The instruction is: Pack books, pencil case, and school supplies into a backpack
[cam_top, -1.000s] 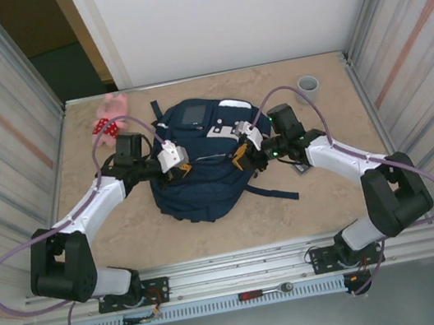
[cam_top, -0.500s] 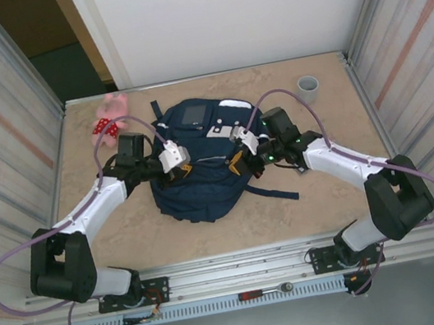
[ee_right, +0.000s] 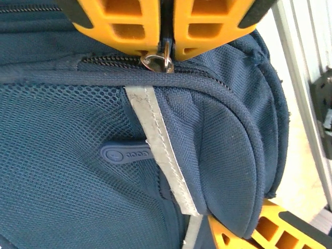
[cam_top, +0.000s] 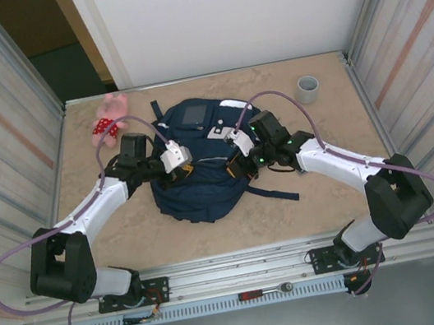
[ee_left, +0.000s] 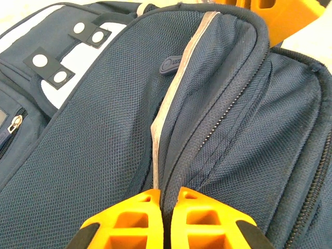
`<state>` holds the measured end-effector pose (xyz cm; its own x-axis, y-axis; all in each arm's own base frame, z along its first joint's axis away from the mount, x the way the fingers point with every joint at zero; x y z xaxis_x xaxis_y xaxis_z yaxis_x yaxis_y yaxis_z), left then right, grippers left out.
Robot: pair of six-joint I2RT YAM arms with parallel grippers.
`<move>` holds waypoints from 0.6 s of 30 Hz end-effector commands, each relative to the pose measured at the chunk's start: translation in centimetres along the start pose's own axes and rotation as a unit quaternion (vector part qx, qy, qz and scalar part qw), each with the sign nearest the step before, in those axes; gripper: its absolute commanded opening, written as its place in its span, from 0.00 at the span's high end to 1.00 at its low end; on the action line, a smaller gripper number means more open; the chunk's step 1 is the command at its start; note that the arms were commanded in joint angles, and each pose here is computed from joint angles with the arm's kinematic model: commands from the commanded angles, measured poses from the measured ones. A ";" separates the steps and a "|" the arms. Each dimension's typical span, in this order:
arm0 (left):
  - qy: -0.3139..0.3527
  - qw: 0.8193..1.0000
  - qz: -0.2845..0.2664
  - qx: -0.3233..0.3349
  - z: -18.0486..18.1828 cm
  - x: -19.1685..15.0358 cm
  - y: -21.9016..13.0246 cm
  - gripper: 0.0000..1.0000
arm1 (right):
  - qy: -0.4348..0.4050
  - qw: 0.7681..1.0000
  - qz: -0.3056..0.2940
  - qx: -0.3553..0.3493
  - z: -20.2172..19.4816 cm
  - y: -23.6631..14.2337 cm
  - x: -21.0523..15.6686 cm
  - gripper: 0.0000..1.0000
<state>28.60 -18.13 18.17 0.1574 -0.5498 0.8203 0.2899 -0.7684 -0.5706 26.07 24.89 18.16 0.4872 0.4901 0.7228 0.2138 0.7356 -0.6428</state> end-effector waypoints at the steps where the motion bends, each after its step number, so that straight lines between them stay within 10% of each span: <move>1: 0.023 0.999 -0.049 -0.005 -0.4 2.5 -0.2 1.00 | 0.002 1.000 -0.020 -0.004 0.7 -0.2 1.5 1.00; 18: -0.027 0.995 -0.015 0.095 -2.1 5.0 1.5 1.00 | 0.247 0.968 -0.020 0.034 6.3 0.3 4.7 1.00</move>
<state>28.04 -20.27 17.48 0.2939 -0.6104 0.7355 0.4269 -0.6047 -0.6724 24.55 26.08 19.83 0.7956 0.2514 0.5512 0.2883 0.6431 -0.7094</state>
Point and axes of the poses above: each hand's point on the last joint's axis, 136 mm out from that joint toward the fingers, its own y axis out along the fingers, its own z axis along the line the jaws close on, x = y × z, the point moved 5 cm from there along -y, back along the fingers, and after that the axes turned 9 degrees about -y, right-handed, at the moved point
